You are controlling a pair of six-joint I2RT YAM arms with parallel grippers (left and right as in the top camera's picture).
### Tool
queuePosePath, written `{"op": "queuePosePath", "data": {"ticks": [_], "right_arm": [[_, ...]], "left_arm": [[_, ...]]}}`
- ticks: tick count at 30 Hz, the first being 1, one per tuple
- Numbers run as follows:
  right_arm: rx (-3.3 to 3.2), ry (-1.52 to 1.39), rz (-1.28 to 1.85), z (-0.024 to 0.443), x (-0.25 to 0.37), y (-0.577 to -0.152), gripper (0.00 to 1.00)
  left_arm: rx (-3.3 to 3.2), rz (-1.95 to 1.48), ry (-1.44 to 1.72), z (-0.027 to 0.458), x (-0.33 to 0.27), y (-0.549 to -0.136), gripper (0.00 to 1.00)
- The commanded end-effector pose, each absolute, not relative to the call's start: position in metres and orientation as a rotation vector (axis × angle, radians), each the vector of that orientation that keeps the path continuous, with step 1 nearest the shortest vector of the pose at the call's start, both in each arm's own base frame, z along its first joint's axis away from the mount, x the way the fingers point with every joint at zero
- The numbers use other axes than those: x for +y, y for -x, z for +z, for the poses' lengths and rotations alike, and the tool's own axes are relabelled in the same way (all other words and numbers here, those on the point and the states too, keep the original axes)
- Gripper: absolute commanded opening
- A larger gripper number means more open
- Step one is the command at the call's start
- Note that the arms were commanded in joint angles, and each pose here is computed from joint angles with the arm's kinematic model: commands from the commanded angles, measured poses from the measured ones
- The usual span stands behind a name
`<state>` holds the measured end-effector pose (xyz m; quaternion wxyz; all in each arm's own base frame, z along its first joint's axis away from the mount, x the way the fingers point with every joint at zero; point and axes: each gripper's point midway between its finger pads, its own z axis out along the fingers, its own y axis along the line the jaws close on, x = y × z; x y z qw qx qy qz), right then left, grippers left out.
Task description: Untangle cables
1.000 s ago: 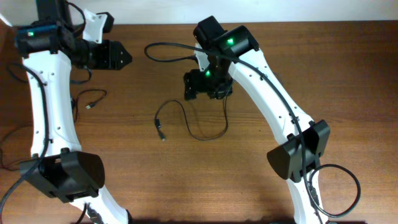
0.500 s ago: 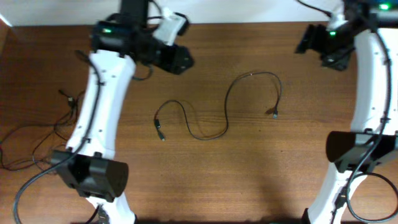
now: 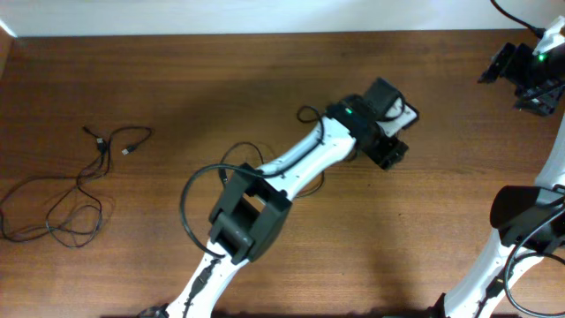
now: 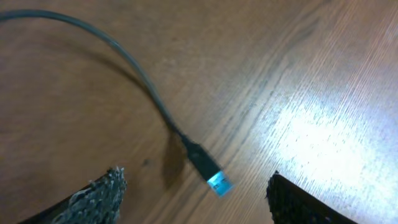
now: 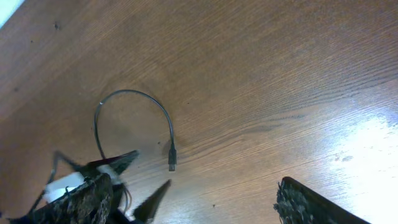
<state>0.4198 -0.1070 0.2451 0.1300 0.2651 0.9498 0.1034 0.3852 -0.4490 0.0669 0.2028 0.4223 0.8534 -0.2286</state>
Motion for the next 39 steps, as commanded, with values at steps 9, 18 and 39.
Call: {"op": "queuePosePath", "data": {"ticks": [9, 18, 39], "right_arm": [[2.755, -0.688, 0.289, 0.255, -0.104, -0.417, 0.86], [2.760, -0.661, 0.285, 0.255, -0.104, -0.417, 0.86], [2.762, -0.650, 0.284, 0.255, -0.104, -0.417, 0.90]], "left_arm": [[2.458, -0.494, -1.119, 0.002, -0.467, -0.376, 0.68], [2.467, -0.488, -1.115, -0.001, -0.464, -0.378, 0.30], [2.659, -0.149, -0.523, 0.242, -0.181, -0.400, 0.39]]}}
